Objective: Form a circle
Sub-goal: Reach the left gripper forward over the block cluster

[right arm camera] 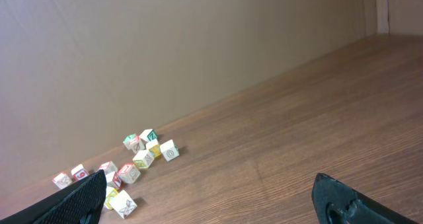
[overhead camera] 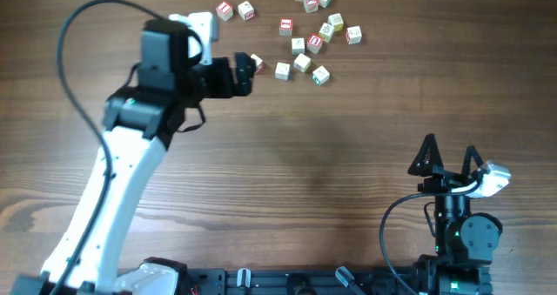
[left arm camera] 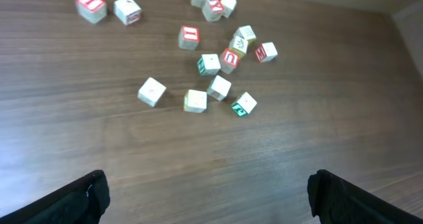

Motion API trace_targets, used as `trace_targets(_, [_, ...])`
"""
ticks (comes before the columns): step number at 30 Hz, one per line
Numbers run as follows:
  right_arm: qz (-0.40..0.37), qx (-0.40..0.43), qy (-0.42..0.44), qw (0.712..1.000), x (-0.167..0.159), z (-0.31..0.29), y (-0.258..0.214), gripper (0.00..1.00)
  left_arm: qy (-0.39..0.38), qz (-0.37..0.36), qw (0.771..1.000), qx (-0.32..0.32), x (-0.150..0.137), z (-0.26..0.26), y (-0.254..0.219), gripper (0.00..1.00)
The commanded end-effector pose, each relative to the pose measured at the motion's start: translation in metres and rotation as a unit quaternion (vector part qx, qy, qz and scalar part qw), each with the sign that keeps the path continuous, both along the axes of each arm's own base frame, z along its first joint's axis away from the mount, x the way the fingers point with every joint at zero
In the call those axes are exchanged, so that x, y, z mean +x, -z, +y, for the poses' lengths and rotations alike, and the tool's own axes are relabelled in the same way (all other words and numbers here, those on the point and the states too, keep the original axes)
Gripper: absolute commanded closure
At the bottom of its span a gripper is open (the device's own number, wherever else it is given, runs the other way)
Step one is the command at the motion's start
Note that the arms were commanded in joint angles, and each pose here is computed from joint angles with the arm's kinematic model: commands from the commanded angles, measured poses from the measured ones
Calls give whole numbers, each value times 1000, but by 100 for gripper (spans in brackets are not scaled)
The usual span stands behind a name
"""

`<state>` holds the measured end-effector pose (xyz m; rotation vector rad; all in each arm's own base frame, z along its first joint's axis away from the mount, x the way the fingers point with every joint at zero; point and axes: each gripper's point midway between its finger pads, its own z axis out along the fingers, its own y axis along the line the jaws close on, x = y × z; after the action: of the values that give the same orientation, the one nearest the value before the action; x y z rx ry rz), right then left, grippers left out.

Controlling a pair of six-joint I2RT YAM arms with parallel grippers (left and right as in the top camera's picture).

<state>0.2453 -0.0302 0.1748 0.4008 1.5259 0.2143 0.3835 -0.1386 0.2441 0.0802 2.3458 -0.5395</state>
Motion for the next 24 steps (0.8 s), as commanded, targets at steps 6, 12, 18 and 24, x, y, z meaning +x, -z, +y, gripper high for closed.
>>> trace_targets(6, [-2, -8, -6, 1000, 0, 2, -1, 0, 29, -75, 997, -13, 65, -55, -17, 2])
trace_targets(12, [-2, -8, -6, 1000, 0, 2, -1, 0, 42, -63, 997, -10, 125, -91, 38, 4])
trace_targets(18, [-2, -8, -6, 1000, 0, 2, -1, 0, 15, -62, 998, 31, 177, -114, 105, 7])
trace_targets(24, [-2, -8, -6, 1000, 0, 2, -1, 0, -17, -50, 996, 72, 198, -107, 179, 10])
